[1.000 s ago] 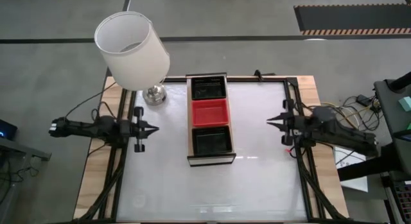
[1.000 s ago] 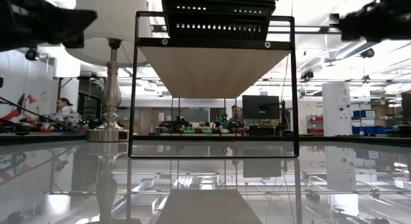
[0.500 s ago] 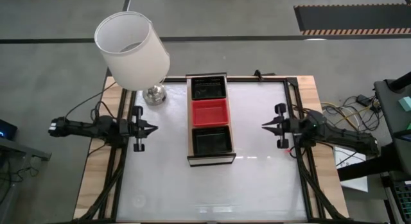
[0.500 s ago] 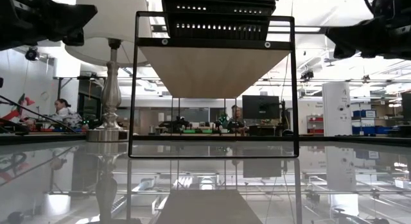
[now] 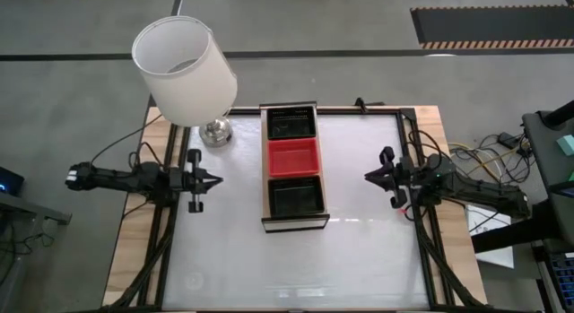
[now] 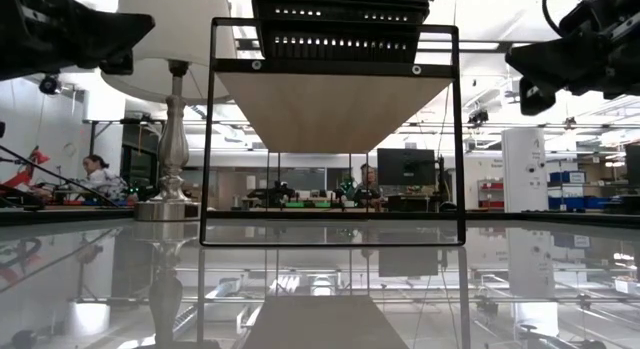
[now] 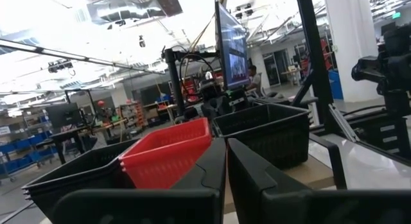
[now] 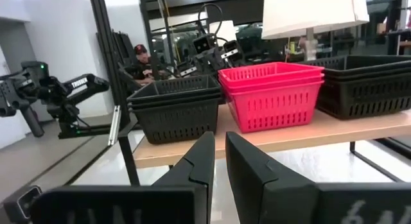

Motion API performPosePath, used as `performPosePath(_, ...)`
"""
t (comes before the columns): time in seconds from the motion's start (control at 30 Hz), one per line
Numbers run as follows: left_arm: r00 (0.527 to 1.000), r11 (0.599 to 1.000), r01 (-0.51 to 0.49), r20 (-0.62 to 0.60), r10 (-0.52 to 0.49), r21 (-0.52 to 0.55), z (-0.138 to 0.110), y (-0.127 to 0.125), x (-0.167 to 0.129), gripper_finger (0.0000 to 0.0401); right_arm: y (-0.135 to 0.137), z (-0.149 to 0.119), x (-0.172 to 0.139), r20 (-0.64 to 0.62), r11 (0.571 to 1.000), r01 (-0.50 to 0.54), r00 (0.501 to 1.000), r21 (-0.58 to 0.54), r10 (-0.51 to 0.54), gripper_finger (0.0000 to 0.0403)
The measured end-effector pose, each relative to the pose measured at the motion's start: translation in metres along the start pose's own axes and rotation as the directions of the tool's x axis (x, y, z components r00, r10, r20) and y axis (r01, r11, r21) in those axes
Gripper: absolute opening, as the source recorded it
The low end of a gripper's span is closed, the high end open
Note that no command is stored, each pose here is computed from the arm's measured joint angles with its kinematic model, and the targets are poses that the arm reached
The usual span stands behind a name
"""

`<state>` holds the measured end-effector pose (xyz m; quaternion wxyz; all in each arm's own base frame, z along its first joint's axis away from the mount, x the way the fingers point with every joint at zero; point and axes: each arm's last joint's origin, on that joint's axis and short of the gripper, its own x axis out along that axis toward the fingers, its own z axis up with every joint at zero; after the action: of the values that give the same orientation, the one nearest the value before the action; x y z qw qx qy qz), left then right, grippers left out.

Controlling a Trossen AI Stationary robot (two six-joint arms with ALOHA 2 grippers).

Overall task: Stack baskets on shelf by color
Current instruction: Return to Home Position

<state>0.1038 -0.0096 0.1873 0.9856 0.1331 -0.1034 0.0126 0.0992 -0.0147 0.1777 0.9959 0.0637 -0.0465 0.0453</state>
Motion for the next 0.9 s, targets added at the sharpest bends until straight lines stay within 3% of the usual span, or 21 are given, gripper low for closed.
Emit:
performPosePath(0.27,1.0,1.0,0.007,-0.023,-0.007,0.003,-0.0025,-0.0009,0.0015,0.0,-0.0001,-0.0001,0.0,0.0,0.998,0.002,1.0,-0.062,-0.002,0.0034)
performPosePath(0.9,0.997,1.0,0.022,-0.071,-0.022,0.009,-0.0075,-0.0028,0.0043,0.0,-0.0002,-0.0004,0.0,-0.001,0.998,0.005,1.0,-0.061,-0.005,0.0034)
